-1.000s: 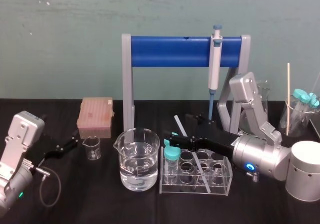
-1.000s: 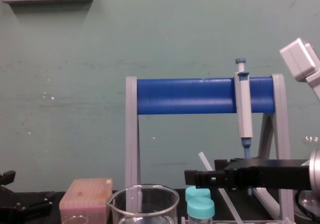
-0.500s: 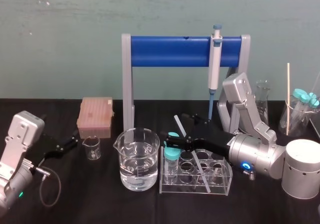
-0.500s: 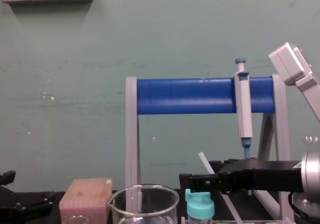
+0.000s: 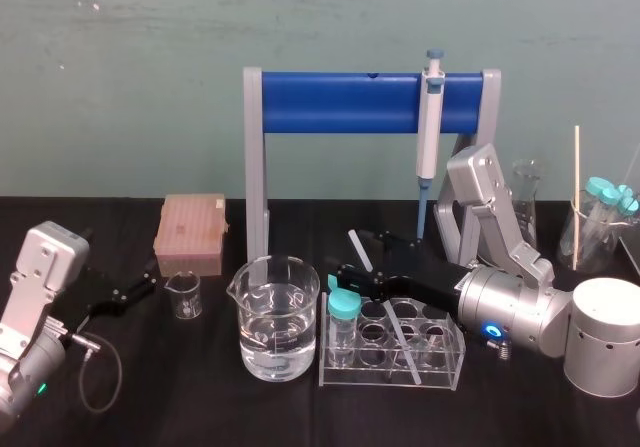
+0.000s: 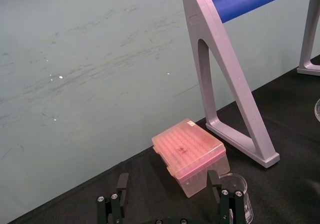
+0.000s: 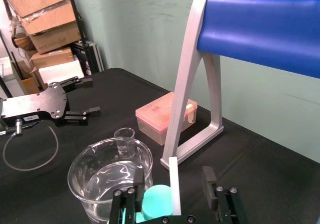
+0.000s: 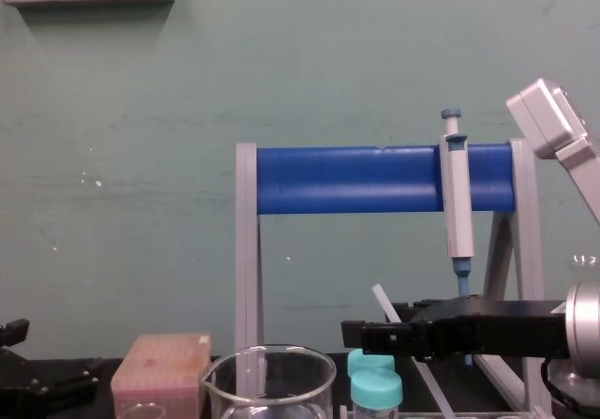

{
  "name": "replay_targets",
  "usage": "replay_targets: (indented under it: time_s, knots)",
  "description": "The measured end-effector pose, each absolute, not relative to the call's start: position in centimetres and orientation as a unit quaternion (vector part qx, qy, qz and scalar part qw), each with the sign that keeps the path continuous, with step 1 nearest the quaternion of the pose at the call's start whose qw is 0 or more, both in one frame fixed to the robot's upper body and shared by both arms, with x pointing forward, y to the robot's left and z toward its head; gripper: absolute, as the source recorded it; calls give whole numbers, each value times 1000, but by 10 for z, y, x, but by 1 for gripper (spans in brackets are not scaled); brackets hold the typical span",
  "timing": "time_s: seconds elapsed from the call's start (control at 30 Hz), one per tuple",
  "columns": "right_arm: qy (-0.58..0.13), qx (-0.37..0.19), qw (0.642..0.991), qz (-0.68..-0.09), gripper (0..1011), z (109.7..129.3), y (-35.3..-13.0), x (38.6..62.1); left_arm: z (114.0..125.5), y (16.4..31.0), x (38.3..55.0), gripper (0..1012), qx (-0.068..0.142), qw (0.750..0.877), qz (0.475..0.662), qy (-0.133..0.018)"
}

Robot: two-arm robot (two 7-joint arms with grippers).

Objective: Pick up the stirring rod with one hand, then place it down.

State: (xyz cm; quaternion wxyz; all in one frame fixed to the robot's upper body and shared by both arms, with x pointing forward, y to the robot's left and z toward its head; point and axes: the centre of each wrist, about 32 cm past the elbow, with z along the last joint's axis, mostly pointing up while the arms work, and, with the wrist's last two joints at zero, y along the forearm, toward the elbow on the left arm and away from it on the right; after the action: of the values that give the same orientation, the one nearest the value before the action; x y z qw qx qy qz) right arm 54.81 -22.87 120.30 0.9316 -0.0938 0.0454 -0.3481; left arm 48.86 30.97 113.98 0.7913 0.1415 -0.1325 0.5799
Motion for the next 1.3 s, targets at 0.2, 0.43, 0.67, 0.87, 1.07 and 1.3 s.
replay_targets:
  time_s: [0.2, 0.43, 0.67, 0.87, 1.07, 1.3]
  knots:
    - [46, -93, 932, -348, 596, 1203, -229, 548, 1140, 310, 489, 1000, 142, 791, 580, -132]
    - [46, -93, 932, -348, 352, 1203, -229, 548, 1140, 310, 489, 1000, 142, 791, 580, -132]
    - [47, -93, 932, -348, 137, 1203, -229, 548, 1140, 310, 489, 1000, 141, 791, 580, -132]
    - [44, -89, 932, -349, 66, 1202, -229, 547, 1140, 310, 489, 1000, 142, 791, 580, -132]
    - [21, -73, 932, -354, 66, 1199, -230, 544, 1140, 310, 489, 1000, 141, 791, 580, -132]
    - [-60, -9, 931, -361, 66, 1187, -233, 532, 1140, 310, 489, 1000, 142, 791, 580, -132]
